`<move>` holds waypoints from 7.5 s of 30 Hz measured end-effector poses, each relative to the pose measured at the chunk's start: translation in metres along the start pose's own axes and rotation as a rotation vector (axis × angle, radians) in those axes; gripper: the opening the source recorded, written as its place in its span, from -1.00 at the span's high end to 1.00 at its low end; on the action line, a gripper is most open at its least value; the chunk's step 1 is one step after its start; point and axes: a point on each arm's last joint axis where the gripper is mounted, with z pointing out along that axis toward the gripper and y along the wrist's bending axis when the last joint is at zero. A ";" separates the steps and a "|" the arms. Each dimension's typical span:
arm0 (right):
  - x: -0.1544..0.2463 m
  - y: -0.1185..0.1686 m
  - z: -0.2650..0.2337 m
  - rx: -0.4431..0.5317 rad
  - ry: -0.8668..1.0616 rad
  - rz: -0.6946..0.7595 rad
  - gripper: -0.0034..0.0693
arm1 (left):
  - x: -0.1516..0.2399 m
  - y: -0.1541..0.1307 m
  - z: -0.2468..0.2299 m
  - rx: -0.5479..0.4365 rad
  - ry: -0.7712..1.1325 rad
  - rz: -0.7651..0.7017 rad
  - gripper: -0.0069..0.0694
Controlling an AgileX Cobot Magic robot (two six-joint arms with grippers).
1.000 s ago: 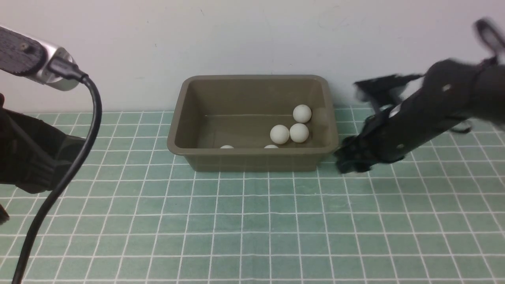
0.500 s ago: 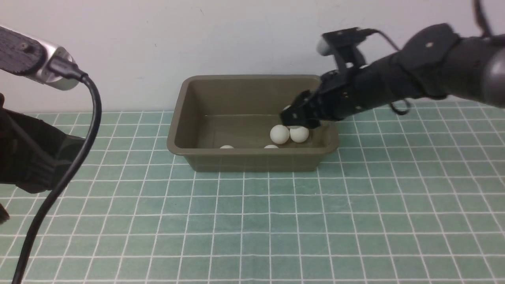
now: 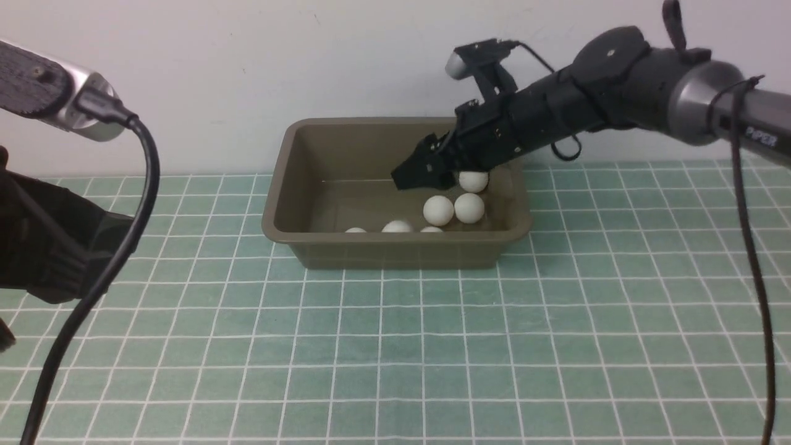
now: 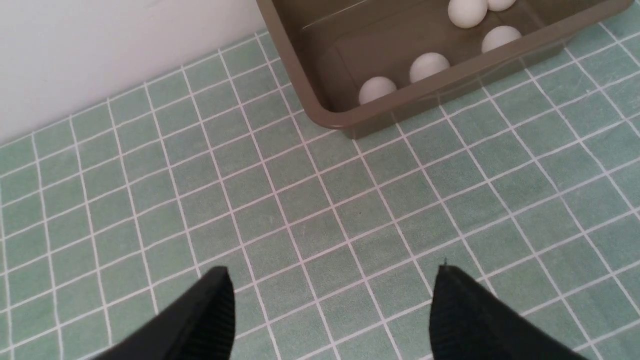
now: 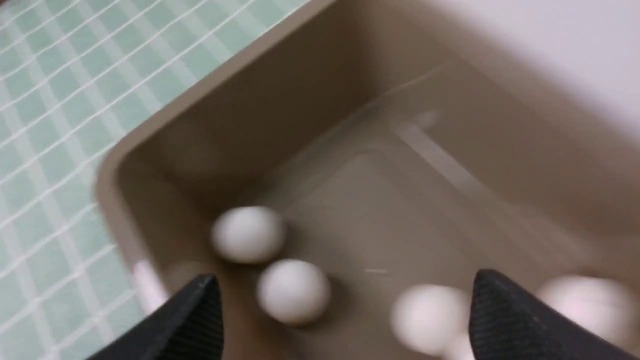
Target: Put the table tennis balls in the box on the green coffee tablecloth.
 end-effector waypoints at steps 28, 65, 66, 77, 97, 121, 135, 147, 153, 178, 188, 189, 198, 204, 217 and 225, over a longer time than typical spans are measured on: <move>-0.019 0.111 -0.375 0.680 -0.189 0.161 -0.49 | 0.000 0.000 0.000 0.000 -0.001 -0.001 -0.41; 0.227 0.177 -0.264 0.766 -0.419 0.043 0.01 | 0.001 -0.002 0.000 0.020 0.014 -0.015 -0.41; 0.227 0.178 -0.264 0.762 -0.416 0.043 0.02 | 0.001 -0.002 0.000 0.021 0.015 -0.015 -0.41; 0.230 0.180 -0.260 0.714 -0.373 0.051 0.04 | 0.001 -0.002 0.000 0.021 0.016 -0.015 -0.41; 0.262 0.183 -0.264 0.856 -0.328 0.145 0.04 | 0.001 -0.002 0.000 0.025 0.015 -0.019 -0.41; 0.331 0.177 -0.235 0.987 -0.424 0.274 0.04 | 0.002 -0.004 0.000 0.040 0.023 -0.029 -0.41; 0.331 0.177 -0.235 0.989 -0.425 0.270 0.04 | 0.002 -0.004 0.000 0.040 0.022 -0.030 -0.41; 0.331 0.177 -0.235 0.989 -0.425 0.270 0.04 | 0.002 -0.004 0.000 0.040 0.023 -0.027 -0.41; 0.331 0.177 -0.235 0.990 -0.425 0.271 0.04 | 0.003 -0.003 0.001 0.036 0.021 -0.028 -0.41; 0.331 0.177 -0.235 0.991 -0.426 0.269 0.04 | 0.218 -0.019 0.033 -0.211 -0.486 -0.150 -0.41; 0.331 0.177 -0.235 0.991 -0.426 0.269 0.04 | 0.235 -0.022 0.045 -0.196 -0.399 -0.162 -0.41; 0.331 0.177 -0.235 0.991 -0.426 0.269 0.04 | 0.235 -0.022 0.045 -0.197 -0.396 -0.160 -0.41; 0.331 0.177 -0.235 0.991 -0.426 0.269 0.04 | 0.236 -0.022 0.045 -0.196 -0.383 -0.157 -0.41; 0.331 0.177 -0.235 0.991 -0.426 0.269 0.04 | 0.236 -0.022 0.045 -0.189 -0.382 -0.205 -0.41; 0.331 0.177 -0.235 0.991 -0.426 0.269 0.04 | 0.237 -0.020 0.045 -0.205 -0.379 -0.240 -0.41; 0.331 0.177 -0.235 0.991 -0.426 0.269 0.04 | 0.237 -0.020 0.045 -0.206 -0.379 -0.244 -0.41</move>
